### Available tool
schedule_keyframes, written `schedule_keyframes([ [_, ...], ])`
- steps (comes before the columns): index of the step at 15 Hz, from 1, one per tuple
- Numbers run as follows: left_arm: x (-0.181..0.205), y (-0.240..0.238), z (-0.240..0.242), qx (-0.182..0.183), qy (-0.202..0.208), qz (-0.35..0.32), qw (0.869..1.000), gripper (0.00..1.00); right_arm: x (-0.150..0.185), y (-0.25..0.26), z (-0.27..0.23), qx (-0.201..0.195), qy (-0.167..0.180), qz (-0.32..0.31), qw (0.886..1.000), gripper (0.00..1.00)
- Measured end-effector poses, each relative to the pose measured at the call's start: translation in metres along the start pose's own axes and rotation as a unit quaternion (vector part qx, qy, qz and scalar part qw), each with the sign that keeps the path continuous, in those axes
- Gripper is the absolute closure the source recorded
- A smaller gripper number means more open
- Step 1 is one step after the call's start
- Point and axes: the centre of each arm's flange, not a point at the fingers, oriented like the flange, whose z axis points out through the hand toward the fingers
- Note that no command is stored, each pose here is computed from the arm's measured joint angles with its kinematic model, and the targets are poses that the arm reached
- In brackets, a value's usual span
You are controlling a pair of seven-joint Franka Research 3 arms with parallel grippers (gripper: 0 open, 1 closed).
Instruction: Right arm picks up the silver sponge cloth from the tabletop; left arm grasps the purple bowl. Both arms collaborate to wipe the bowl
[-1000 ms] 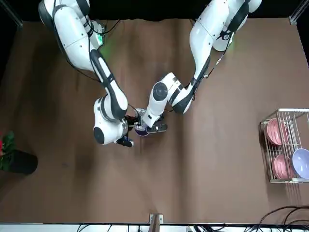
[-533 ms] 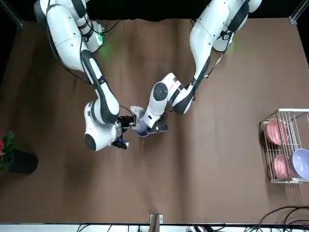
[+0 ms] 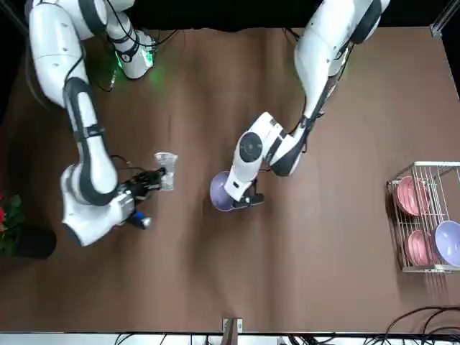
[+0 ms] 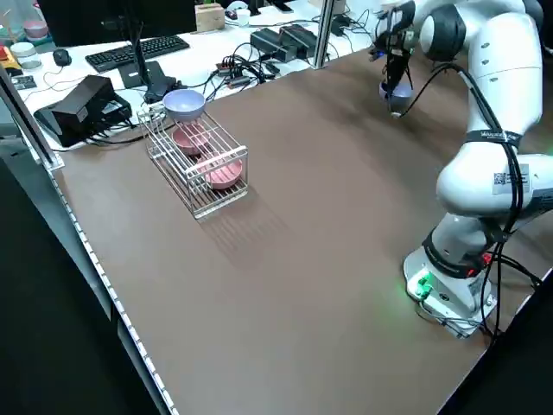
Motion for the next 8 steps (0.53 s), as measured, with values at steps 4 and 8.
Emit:
schedule_keyframes([
  [4,0.056,-0.089,-0.045,0.045,-0.040,0.017,0.998,0.95,0.005,0.126,-0.044,-0.053,0.012,-0.018,0.998,0.98],
  [8,0.104,-0.199,-0.074,0.052,-0.055,0.036,0.996,0.95,0.023,0.204,-0.036,-0.079,0.011,-0.016,0.997,0.98],
])
